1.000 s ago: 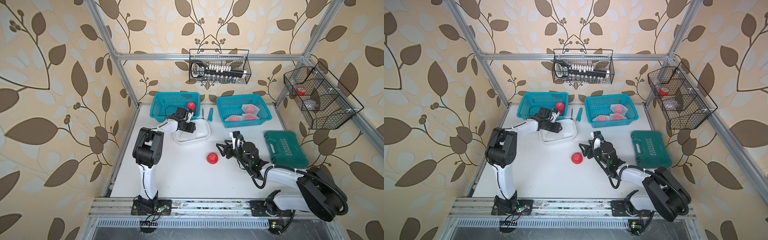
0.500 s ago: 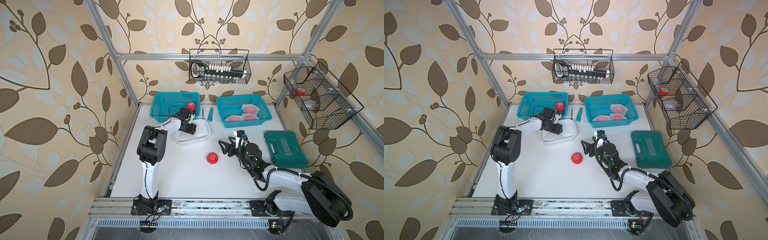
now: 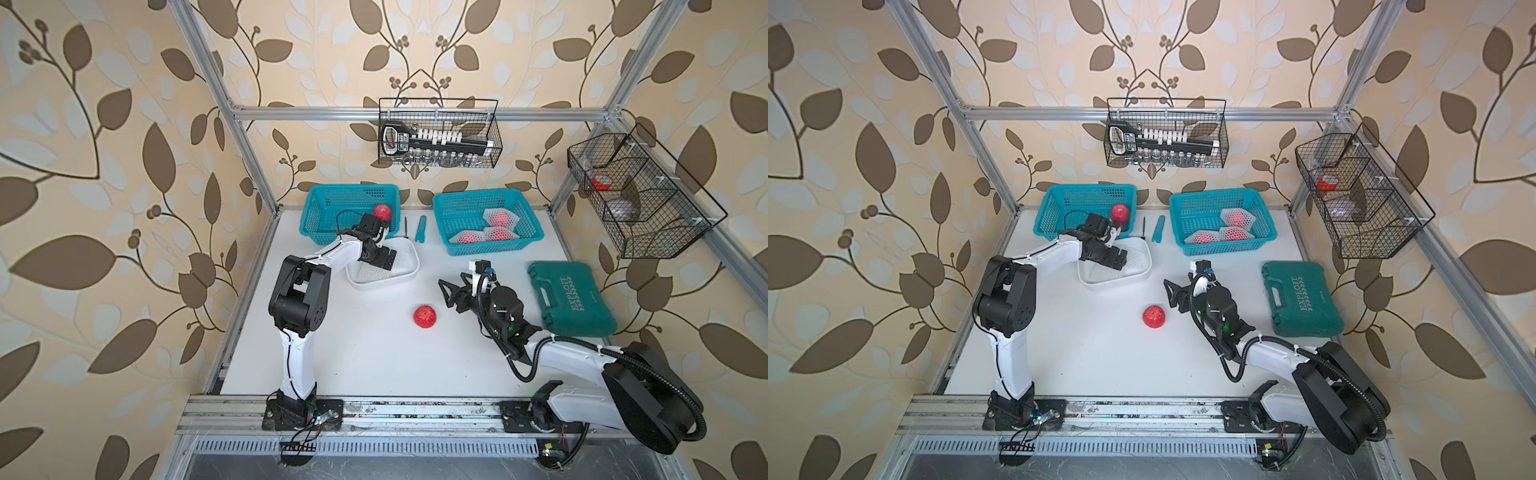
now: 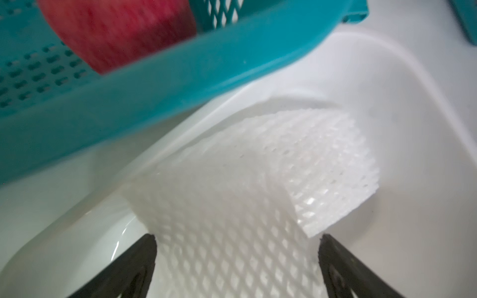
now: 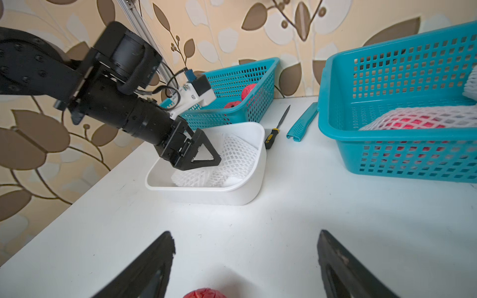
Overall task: Remove foam nets from apples
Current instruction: Adjust the foam net in the storage box, then pick up the apple from the center of the board.
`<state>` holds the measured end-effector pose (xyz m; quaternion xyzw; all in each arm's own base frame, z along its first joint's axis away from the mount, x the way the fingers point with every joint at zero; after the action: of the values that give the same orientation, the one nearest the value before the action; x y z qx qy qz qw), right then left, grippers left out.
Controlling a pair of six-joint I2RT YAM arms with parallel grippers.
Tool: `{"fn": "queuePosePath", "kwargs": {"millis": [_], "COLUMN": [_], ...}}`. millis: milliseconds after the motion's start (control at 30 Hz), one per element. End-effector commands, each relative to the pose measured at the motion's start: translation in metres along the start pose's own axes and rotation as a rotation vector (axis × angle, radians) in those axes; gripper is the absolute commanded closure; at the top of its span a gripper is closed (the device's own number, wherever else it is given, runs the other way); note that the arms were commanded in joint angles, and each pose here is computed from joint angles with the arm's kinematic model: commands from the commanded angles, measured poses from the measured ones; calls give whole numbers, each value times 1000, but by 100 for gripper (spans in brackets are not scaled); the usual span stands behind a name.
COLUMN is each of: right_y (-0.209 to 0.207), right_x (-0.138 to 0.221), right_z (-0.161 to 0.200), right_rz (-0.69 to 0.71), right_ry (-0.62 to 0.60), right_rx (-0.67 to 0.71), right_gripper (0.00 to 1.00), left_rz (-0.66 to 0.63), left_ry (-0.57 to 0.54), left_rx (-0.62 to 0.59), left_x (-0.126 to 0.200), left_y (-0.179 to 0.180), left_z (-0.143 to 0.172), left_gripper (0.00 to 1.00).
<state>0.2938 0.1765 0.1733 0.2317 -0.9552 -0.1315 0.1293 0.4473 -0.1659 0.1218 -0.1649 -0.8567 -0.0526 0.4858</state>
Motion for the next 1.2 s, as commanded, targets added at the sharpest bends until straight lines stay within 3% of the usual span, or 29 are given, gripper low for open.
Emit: {"fn": "queuePosePath", "kwargs": {"millis": [0,367,533,733,900,1167], "right_y": [-3,-8,-27,-43,-52,-51], "right_x": [5,6,14,31,37,26], "right_z": [-1,-2,-9,-21,-17,-9], "right_rz": [22,54,95,142,195,177], "right_ry": [-14,-19,-49,-99,-125,-83], "right_rx": [15,28,-37,-37,-45,-56], "right_gripper": [12,8,1,1,1,1], "left_rz": [-57,-64,127,254,310,294], "left_ry": [-139,-369,-385,-257,-135,-21], "left_rx": [3,8,-80,-206,-255,-250], "left_x": [57,146,165,143,98,46], "left_y": [-6,-29,-91,-151,-184,-194], "left_z": [-26,-23,3,49,83,111], "left_gripper": [1,1,1,1,1,1]}}
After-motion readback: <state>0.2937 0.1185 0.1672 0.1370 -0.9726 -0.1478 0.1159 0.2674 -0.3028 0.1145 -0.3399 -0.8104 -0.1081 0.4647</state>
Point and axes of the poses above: each gripper's point midway between its finger pads, its own x axis back along the fingers, its own y axis along the line the jaws close on, z = x × y, the point moved 4 cm from there along x, back along the fingers, and after that the axes turned 1 degree about x, right-handed, at the moved point
